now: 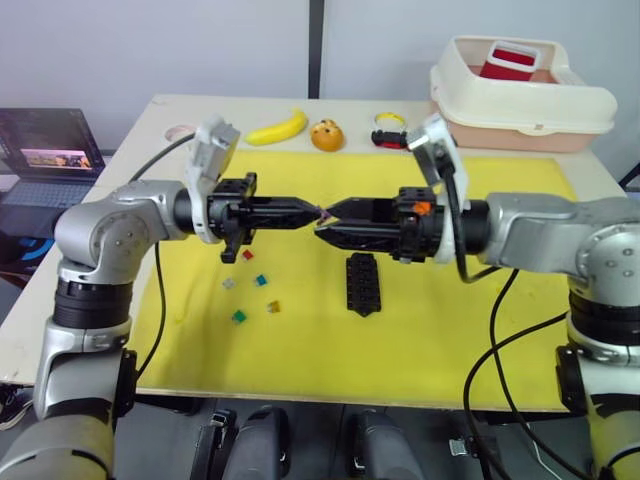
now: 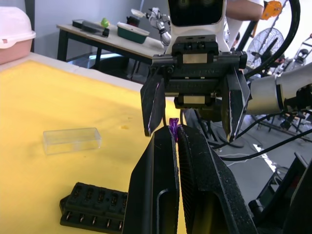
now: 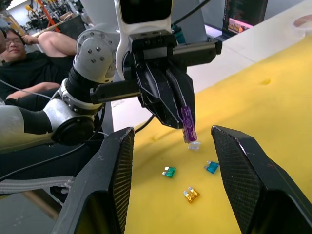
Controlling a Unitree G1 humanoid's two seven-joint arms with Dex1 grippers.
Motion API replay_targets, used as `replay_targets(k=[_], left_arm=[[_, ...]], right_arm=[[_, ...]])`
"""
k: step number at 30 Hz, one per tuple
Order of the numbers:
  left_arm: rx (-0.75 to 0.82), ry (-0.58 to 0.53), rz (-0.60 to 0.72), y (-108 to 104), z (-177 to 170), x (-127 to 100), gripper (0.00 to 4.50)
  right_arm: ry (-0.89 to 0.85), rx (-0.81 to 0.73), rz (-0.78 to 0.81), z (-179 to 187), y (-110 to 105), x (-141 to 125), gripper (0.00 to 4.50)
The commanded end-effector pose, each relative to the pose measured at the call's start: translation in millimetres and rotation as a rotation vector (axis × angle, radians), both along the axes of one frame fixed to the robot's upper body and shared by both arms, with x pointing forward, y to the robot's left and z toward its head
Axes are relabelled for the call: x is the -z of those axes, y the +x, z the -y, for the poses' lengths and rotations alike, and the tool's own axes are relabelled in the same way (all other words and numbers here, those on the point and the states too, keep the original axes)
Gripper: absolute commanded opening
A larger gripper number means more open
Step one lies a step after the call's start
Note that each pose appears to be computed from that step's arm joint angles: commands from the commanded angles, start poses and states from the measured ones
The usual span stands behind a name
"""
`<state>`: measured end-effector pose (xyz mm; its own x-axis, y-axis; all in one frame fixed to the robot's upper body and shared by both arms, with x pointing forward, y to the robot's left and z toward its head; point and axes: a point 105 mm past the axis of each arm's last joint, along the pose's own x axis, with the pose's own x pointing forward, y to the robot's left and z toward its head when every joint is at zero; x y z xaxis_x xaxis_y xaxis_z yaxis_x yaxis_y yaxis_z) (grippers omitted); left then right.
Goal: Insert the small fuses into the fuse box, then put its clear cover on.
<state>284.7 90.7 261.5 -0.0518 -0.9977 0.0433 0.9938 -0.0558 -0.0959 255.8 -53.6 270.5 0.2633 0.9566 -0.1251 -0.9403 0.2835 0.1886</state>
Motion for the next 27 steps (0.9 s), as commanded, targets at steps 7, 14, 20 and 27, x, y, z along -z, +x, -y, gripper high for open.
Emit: replay_targets(k=[7,14,20,27], left_arm=[[0.010,0.006,0.050,-5.1,2.0,-6.7,0.00],[0.013,0.011,0.050,-5.3,2.5,-6.1,0.00],[0.014,0.014,0.053,-5.4,2.6,-5.8,0.00],[0.011,0.016,0.055,-5.3,1.8,-6.7,0.00]], right_arm=[[0.034,-0.014,0.036,-1.1,-2.7,-12.7,2.66],[0.037,-0.015,0.039,-1.2,-2.2,-14.0,2.66],[0.033,-0.015,0.042,-1.5,-2.4,-13.4,2.14],[0.031,-0.012,0.042,-1.3,-2.4,-12.4,2.14]])
